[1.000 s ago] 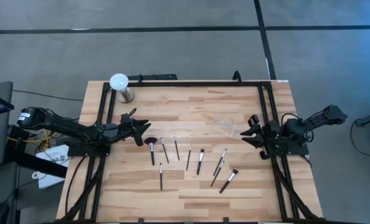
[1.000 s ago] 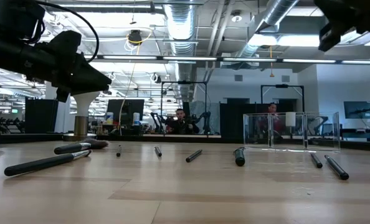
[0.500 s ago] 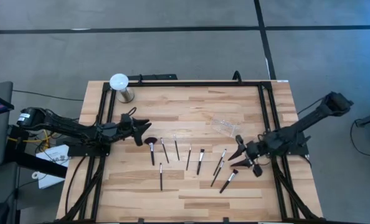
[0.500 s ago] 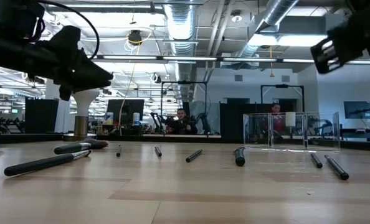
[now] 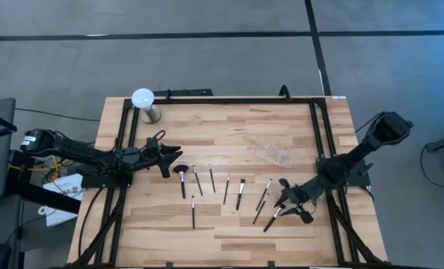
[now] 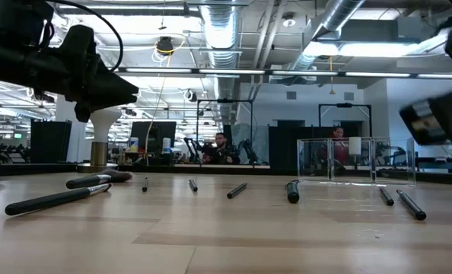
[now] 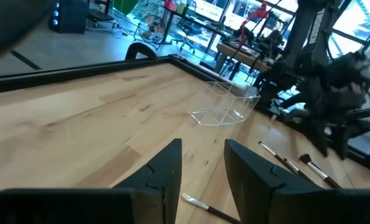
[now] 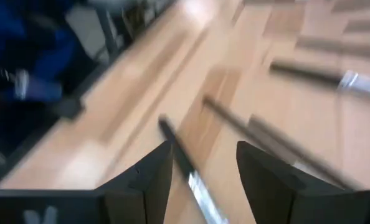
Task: Pick & Place Makeup Supplies
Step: Put the black makeup brush into the transparent organizer
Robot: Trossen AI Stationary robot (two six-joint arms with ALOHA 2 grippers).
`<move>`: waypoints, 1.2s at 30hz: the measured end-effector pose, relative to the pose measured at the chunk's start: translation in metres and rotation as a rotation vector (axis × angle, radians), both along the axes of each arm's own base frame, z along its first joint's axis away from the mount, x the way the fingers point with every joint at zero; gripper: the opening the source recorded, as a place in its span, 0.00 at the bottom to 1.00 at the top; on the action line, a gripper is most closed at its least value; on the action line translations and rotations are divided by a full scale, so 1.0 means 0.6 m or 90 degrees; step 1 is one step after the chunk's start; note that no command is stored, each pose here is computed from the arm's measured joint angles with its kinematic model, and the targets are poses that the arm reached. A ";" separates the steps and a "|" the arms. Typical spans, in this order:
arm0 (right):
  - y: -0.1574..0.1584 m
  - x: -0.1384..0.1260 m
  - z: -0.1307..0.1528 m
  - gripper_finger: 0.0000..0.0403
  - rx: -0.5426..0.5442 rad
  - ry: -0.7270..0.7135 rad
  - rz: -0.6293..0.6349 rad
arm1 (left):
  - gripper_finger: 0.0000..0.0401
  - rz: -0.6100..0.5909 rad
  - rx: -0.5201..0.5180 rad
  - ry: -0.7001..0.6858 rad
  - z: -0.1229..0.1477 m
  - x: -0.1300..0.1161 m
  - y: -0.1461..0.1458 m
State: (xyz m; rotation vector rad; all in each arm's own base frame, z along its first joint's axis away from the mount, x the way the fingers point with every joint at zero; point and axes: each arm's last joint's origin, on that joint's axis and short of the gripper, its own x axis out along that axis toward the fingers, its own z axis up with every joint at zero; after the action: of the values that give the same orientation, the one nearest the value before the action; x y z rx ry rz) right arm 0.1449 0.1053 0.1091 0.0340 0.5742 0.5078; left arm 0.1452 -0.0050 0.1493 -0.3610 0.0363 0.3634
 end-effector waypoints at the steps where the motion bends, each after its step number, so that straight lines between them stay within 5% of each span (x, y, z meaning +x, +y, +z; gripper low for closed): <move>1: 0.002 -0.001 -0.009 0.42 -0.006 0.022 -0.001 | 0.29 0.000 0.000 -0.001 0.000 0.000 0.000; 10: 0.003 0.001 -0.059 0.36 -0.108 0.079 -0.022 | 0.29 0.000 -0.001 -0.013 0.003 0.000 0.000; 15: 0.005 -0.001 -0.064 0.19 -0.146 0.064 0.001 | 0.29 0.001 -0.002 -0.014 0.003 0.000 0.000; 18: 0.005 0.000 -0.062 0.08 -0.143 0.062 -0.001 | 0.29 0.001 -0.002 -0.015 0.004 0.000 0.000; 28: 0.027 0.027 -0.008 0.08 -0.084 -0.015 0.010 | 0.29 0.001 -0.002 -0.016 0.004 0.000 0.000; 33: 0.033 0.056 0.046 0.08 -0.205 -0.039 0.009 | 0.29 0.001 -0.002 -0.016 0.004 0.000 0.000; 36: 0.028 0.072 0.096 0.09 -0.353 -0.031 0.000 | 0.29 0.001 -0.002 -0.016 0.004 0.000 0.000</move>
State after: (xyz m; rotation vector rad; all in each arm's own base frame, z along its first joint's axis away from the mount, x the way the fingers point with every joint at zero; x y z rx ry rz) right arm 0.1879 0.1221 0.1667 -0.5045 0.6507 0.3348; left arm 0.1454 -0.0050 0.1517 -0.3684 0.0118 0.3599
